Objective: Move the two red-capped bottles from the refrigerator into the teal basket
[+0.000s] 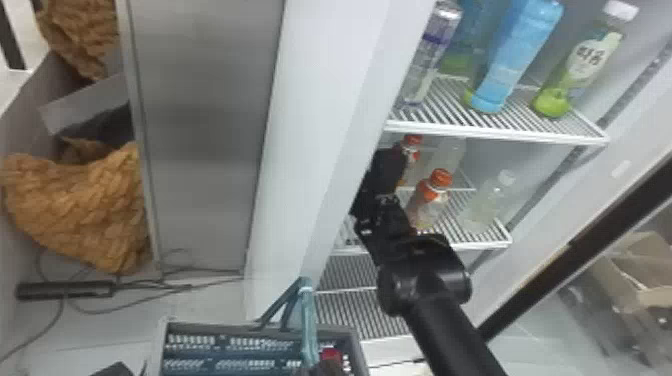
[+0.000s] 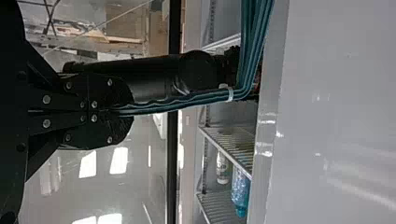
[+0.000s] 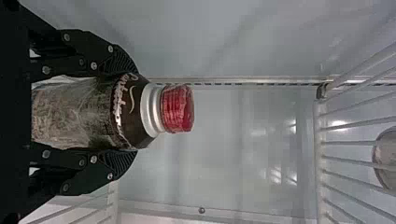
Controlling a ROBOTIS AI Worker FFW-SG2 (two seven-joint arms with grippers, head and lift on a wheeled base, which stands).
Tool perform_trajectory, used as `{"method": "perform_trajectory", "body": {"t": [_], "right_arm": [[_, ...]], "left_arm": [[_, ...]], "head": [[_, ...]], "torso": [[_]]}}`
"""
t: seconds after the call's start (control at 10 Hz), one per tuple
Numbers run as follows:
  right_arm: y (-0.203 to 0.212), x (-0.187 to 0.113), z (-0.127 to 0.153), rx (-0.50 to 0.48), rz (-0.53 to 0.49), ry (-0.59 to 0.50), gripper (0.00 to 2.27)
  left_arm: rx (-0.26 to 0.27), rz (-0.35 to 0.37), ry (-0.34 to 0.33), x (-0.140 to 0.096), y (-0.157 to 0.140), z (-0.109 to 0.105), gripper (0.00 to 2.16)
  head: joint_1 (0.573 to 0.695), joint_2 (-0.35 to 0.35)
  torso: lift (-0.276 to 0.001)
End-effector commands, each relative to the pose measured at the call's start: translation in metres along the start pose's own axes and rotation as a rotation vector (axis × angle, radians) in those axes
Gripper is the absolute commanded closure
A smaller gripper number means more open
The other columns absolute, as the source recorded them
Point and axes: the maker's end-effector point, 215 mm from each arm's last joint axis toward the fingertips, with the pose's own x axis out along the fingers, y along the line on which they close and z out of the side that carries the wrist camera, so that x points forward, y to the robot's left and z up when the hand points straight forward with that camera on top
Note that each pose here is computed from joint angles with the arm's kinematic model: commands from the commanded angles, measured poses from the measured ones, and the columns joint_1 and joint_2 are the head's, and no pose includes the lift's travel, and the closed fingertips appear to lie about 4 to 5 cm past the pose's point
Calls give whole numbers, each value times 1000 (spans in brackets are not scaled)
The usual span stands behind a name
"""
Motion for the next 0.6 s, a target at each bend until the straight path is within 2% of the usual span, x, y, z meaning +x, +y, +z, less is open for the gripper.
{"method": "perform_trajectory", "body": {"t": [0.0, 0.1, 0.5], "right_arm": [[2, -14, 16, -20, 0, -39, 713], [1, -24, 35, -60, -5, -77, 713], [-1, -66, 52, -63, -12, -84, 713]], "left_arm": [[0, 0, -4, -1, 0, 1, 1156], [1, 0, -4, -1, 0, 1, 1156], [-1, 7, -14, -5, 3, 3, 1156]], "head": [[695, -350], [695, -350], [695, -350]], "torso": [[-224], [-224], [-224]]}}
